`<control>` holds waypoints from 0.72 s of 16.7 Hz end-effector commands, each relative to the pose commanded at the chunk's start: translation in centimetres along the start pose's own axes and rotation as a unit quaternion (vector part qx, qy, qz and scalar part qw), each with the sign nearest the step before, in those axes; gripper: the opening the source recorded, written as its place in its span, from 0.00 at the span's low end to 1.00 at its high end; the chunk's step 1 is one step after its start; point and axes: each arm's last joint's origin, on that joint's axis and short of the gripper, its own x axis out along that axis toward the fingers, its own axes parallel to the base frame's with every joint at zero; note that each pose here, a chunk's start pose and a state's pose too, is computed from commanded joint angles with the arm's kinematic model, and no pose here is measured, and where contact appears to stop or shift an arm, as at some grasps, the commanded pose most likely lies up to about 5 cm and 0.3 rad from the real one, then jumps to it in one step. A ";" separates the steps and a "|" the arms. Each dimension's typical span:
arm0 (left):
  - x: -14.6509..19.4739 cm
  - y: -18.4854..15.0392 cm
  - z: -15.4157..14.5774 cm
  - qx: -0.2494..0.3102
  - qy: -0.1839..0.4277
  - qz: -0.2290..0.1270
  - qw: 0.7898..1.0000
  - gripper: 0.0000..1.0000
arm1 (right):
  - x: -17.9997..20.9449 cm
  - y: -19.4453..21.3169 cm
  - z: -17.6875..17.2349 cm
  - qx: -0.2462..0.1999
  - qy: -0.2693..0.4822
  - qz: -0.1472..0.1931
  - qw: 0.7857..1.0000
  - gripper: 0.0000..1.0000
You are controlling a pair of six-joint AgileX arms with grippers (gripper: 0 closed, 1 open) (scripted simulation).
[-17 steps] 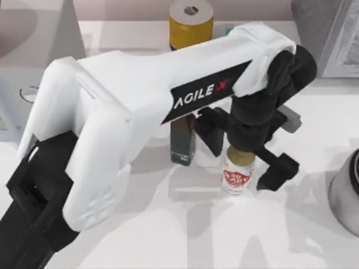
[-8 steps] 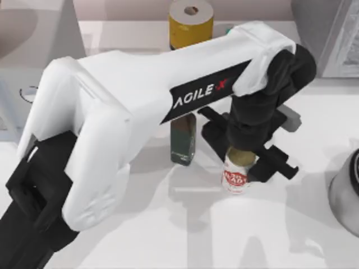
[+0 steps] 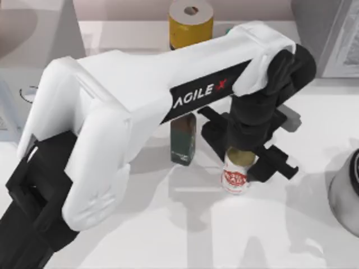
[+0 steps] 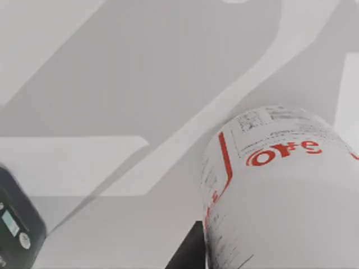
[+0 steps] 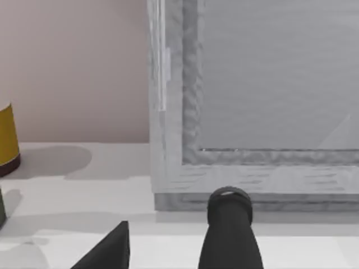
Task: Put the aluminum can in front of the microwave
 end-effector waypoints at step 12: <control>-0.6 -1.7 0.0 0.019 0.024 0.027 0.999 0.00 | 0.0 0.0 0.0 0.000 0.000 0.000 1.000 1.00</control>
